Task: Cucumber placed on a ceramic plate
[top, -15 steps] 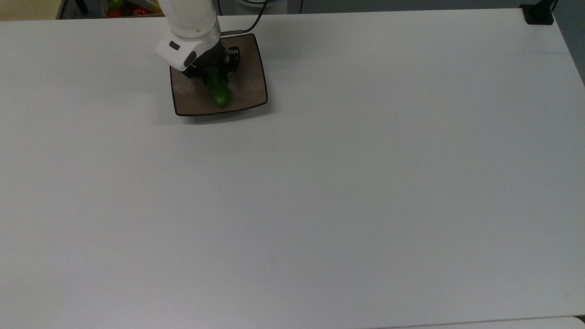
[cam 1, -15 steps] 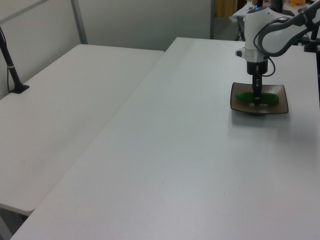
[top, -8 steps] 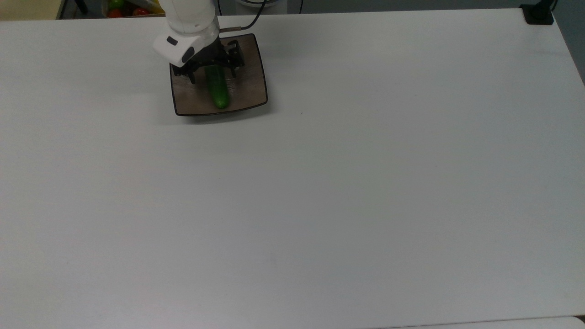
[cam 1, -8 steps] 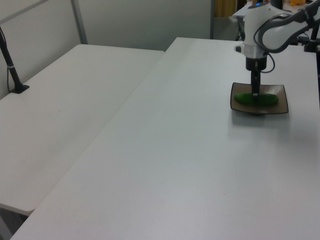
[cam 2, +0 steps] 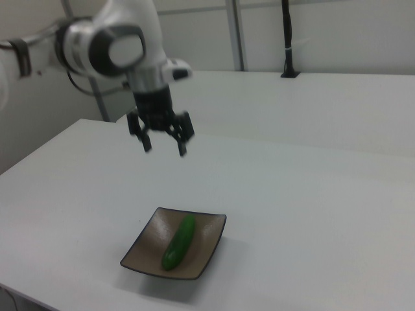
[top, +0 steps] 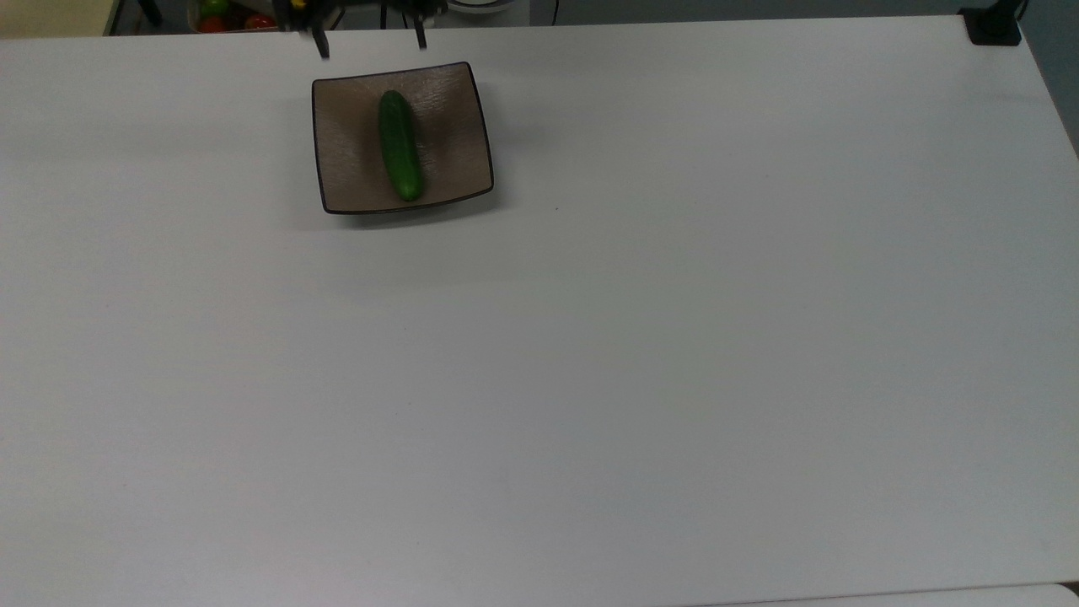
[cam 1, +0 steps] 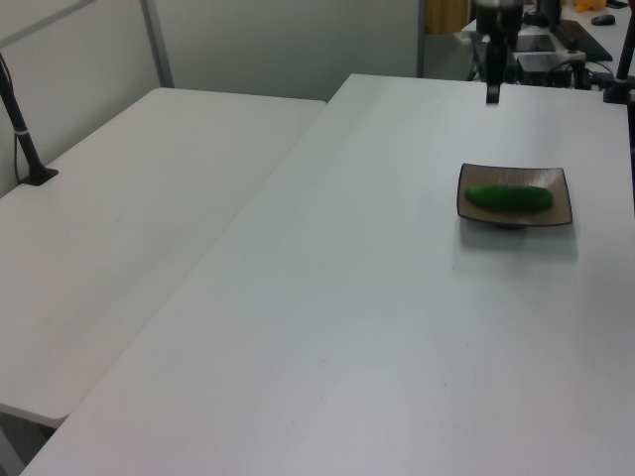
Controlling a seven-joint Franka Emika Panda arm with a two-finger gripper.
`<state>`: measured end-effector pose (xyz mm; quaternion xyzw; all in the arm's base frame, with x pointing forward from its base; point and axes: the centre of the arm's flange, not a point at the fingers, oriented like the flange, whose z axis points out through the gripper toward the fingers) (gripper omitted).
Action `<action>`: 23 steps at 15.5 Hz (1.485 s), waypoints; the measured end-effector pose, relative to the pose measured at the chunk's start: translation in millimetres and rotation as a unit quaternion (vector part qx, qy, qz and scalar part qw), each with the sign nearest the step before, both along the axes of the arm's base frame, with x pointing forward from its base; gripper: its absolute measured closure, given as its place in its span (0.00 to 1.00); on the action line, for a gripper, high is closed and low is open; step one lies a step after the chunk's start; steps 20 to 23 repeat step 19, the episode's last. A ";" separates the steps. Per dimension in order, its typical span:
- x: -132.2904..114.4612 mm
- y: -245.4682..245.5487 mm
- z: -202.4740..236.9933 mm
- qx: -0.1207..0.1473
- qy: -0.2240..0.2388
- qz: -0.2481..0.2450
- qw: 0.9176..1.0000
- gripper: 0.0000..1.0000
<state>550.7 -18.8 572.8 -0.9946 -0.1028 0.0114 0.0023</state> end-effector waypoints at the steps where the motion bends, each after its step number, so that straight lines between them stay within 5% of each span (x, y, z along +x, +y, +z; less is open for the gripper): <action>1: -2.4 2.9 18.7 0.000 0.001 -0.014 1.000 0.00; 7: -12.0 57.8 61.6 -0.004 -0.007 -0.087 0.996 0.00; 14: 7.6 103.5 46.4 0.019 -0.071 -0.067 0.995 0.00; 23: 11.8 101.0 40.9 0.019 -0.072 -0.067 0.995 0.00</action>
